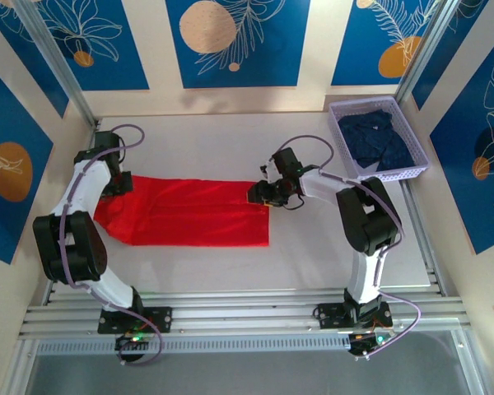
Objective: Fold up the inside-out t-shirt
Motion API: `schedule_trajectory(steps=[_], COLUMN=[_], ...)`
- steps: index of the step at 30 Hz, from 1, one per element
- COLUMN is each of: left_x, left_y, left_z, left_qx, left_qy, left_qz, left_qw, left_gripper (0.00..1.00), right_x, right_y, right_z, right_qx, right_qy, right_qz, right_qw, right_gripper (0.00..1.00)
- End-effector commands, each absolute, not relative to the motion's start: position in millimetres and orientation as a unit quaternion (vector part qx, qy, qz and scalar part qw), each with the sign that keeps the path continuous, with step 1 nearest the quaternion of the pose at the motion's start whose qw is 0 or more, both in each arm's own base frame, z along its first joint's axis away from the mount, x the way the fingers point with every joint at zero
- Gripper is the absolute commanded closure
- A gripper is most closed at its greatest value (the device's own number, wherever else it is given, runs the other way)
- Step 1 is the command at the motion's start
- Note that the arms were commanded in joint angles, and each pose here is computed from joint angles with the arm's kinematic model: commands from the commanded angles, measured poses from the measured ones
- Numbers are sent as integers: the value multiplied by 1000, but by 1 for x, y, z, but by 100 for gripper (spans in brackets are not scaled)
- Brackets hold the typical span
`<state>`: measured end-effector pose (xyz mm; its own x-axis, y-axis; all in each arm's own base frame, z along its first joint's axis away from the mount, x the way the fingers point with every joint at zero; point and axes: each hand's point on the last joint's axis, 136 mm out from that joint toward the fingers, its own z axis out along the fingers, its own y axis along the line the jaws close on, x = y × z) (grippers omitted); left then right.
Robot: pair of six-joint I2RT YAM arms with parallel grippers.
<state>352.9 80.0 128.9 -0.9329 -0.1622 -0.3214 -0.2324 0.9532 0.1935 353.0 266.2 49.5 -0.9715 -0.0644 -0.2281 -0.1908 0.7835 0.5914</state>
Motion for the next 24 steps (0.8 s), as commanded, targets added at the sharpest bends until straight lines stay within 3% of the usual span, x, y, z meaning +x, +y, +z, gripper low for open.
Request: schedule_trajectory(steps=[1,13,24], left_x=[352,337,328], left_y=[81,51,-104], left_z=[141,160,183], left_qx=[-91,-100,-65], left_qy=[977,980,977], left_qz=[116,67,-103], left_qw=[154,160,175], left_gripper=[100,100,100], right_x=[351,341,344], right_y=[268,258,266], right_z=[41,15,32], right_qx=[-75,-71,-86], right_qy=[943,954,944], right_qz=[313,285,308], right_qw=[87,62,76], right_gripper=[48,49,43])
